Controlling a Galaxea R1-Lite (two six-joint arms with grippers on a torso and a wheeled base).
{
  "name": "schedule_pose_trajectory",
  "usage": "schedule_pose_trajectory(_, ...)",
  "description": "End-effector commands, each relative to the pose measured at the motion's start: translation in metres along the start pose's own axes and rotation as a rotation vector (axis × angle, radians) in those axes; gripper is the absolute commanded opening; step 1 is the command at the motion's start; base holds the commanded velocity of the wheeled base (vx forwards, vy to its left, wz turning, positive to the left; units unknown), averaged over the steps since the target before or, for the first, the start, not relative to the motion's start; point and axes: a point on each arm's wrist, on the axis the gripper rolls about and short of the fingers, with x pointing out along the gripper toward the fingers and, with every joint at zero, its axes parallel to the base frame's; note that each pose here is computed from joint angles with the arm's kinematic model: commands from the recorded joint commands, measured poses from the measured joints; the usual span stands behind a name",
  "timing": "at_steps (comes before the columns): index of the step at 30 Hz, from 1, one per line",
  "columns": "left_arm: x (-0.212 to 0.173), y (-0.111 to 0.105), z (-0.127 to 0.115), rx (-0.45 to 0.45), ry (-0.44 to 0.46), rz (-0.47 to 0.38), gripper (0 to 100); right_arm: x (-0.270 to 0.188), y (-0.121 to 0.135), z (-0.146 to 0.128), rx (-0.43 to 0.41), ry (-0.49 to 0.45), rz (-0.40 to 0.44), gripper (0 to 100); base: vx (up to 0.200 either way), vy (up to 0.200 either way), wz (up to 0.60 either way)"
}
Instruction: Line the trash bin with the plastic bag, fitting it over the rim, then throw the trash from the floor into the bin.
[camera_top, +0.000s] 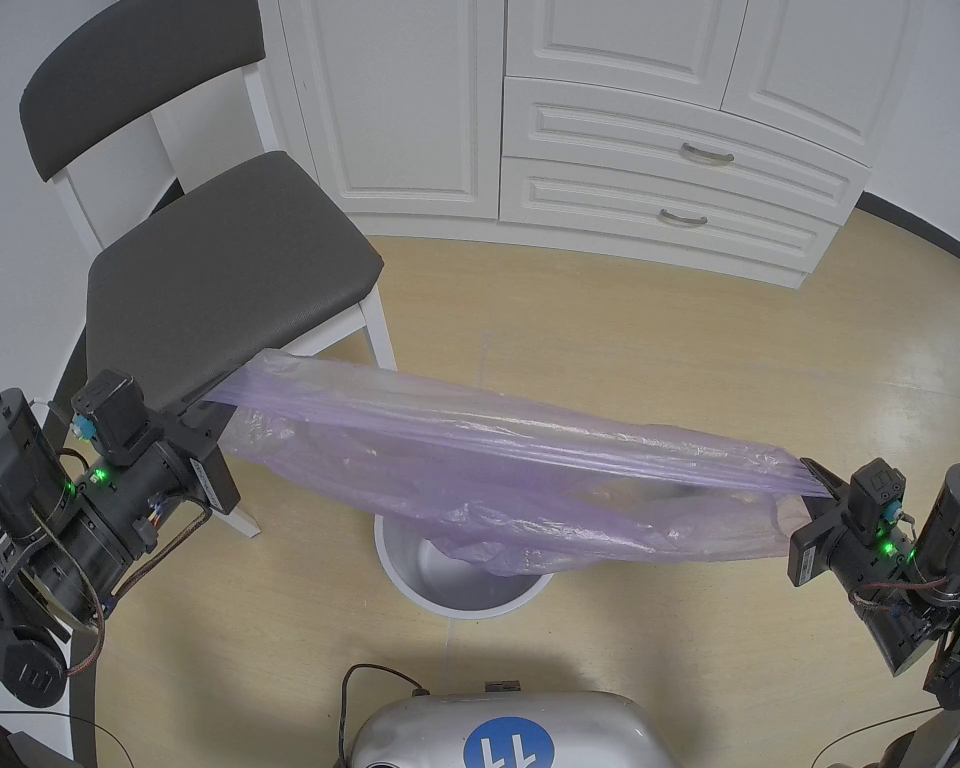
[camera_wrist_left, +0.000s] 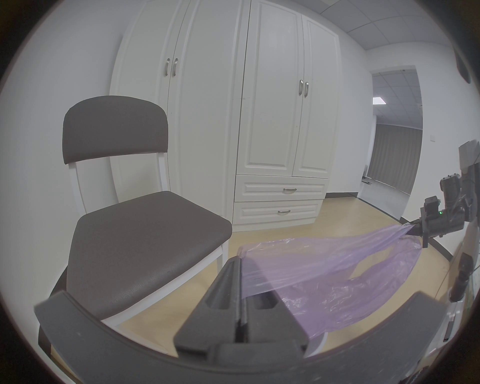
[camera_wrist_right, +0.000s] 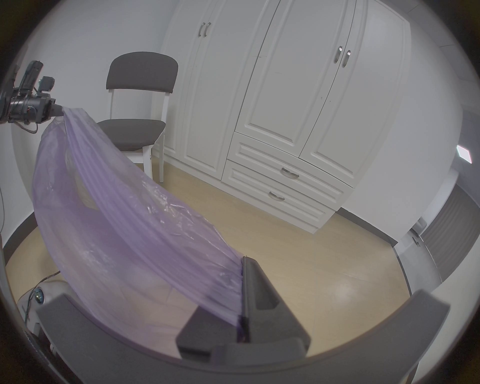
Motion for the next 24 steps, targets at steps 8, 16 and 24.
schedule_pose_trajectory(8, -0.0001, 0.0044, -0.0010, 0.011, 0.005, 0.020, 0, -0.0026, -0.0006, -0.0051, -0.020, 0.014, 0.002, 0, 0.000, 0.000, 0.00)
schedule_pose_trajectory(16, -0.0014, 0.0057, -0.0046, 0.046, 0.021, 0.027, 0, -0.0066, -0.0038, -0.0071, -0.038, 0.013, -0.001, 0, 0.000, 0.000, 0.00)
schedule_pose_trajectory(24, -0.0025, 0.0087, -0.0061, 0.059, 0.029, 0.040, 0, -0.0092, -0.0052, -0.0100, -0.056, 0.018, -0.001, 0, 0.000, 0.000, 0.00)
